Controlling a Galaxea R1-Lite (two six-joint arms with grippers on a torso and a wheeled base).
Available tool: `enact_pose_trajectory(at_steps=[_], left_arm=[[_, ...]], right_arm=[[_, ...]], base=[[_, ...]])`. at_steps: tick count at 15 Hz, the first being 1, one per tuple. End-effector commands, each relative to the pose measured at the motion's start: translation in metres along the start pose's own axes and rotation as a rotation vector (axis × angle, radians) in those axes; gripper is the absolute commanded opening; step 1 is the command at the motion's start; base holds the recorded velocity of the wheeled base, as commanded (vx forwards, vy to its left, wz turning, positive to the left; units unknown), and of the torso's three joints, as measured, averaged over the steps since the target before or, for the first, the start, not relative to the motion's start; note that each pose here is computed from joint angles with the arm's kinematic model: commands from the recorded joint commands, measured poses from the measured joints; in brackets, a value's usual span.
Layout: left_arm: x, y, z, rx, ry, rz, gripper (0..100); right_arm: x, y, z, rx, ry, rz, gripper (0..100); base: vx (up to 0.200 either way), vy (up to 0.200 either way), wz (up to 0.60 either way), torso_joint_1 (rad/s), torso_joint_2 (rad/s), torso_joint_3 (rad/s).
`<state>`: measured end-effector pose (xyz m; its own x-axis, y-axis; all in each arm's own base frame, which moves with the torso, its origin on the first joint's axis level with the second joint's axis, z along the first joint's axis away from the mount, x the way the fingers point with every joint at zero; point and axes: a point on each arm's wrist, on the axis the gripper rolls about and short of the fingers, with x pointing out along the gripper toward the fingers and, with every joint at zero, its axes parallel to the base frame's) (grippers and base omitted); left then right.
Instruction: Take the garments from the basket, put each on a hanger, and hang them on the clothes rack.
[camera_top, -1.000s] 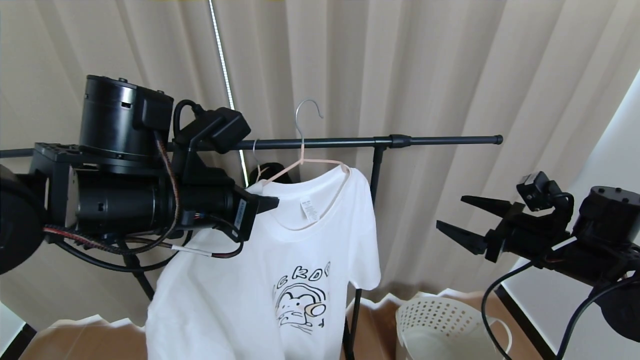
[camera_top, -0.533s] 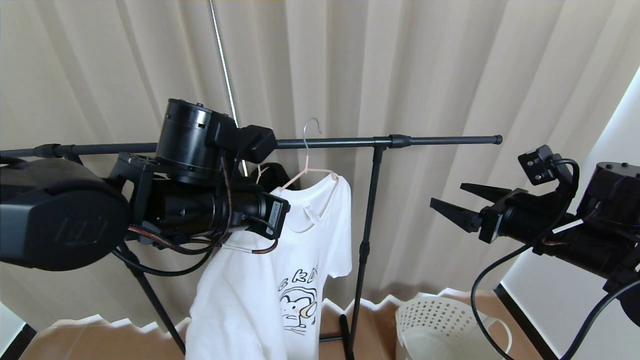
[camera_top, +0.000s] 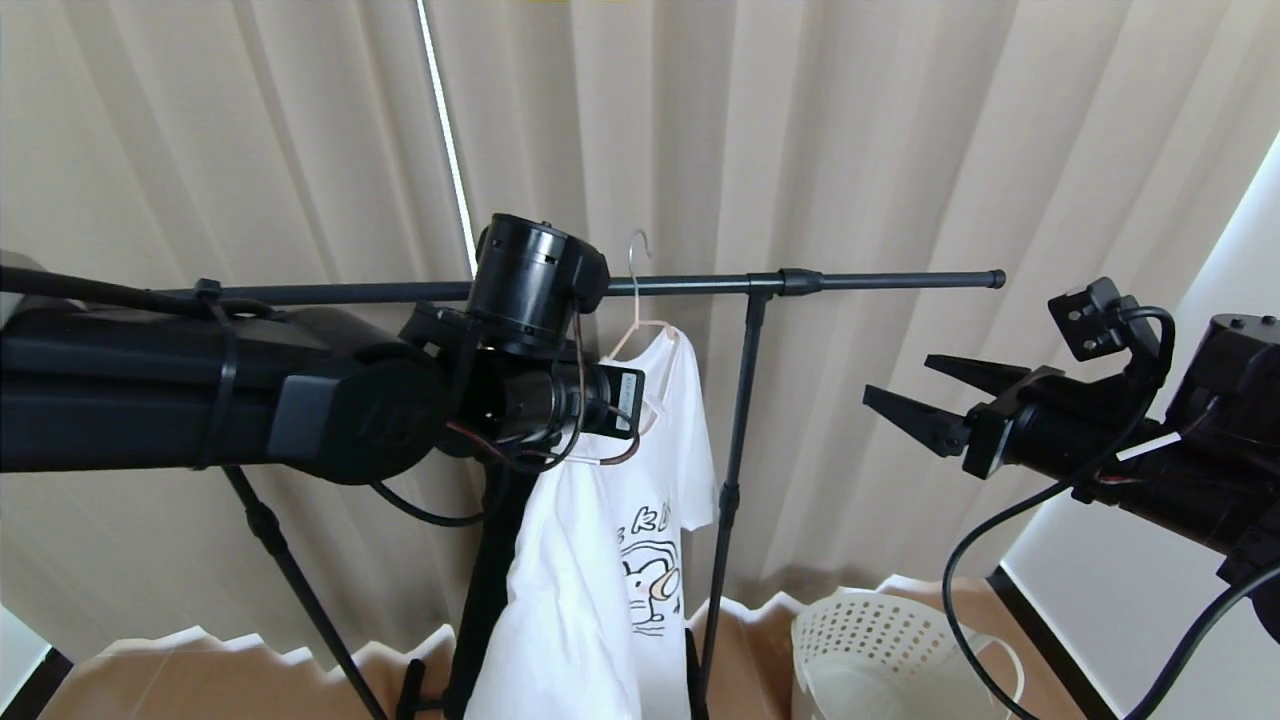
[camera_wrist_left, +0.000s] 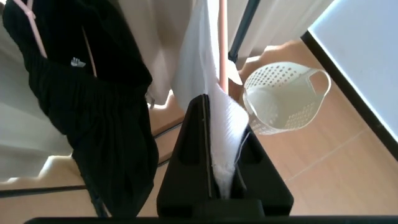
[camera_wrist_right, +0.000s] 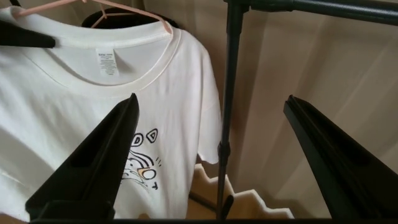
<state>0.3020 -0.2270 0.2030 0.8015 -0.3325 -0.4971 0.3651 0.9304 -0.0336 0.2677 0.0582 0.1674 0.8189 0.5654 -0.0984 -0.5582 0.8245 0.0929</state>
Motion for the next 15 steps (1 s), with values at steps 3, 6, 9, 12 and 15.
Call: enact_pose_trajectory(at_steps=[3, 6, 9, 12, 15], left_arm=[[0.041, -0.011, -0.001, -0.021, 0.003, 0.057, 0], [0.06, -0.014, 0.003, -0.053, -0.02, 0.099, 0], [0.08, -0.015, 0.003, -0.066, -0.036, 0.142, 0], [0.091, -0.01, 0.007, -0.085, -0.052, 0.169, 0], [0.1, -0.003, 0.016, -0.12, -0.099, 0.178, 0]], right_arm=[[0.002, -0.001, -0.002, 0.002, 0.008, 0.0, 100], [0.002, -0.001, -0.003, 0.001, 0.009, -0.001, 100], [0.003, -0.001, -0.004, 0.003, 0.013, 0.0, 100], [0.003, -0.001, -0.004, 0.003, 0.013, 0.0, 100], [0.003, -0.001, -0.004, 0.003, 0.013, 0.0, 100]], base=[[0.0, 0.0, 0.0, 0.0, 0.0, 0.0], [0.0, 0.0, 0.0, 0.0, 0.0, 0.0], [0.0, 0.0, 0.0, 0.0, 0.0, 0.0], [0.0, 0.0, 0.0, 0.0, 0.0, 0.0], [0.0, 0.0, 0.0, 0.0, 0.0, 0.0]])
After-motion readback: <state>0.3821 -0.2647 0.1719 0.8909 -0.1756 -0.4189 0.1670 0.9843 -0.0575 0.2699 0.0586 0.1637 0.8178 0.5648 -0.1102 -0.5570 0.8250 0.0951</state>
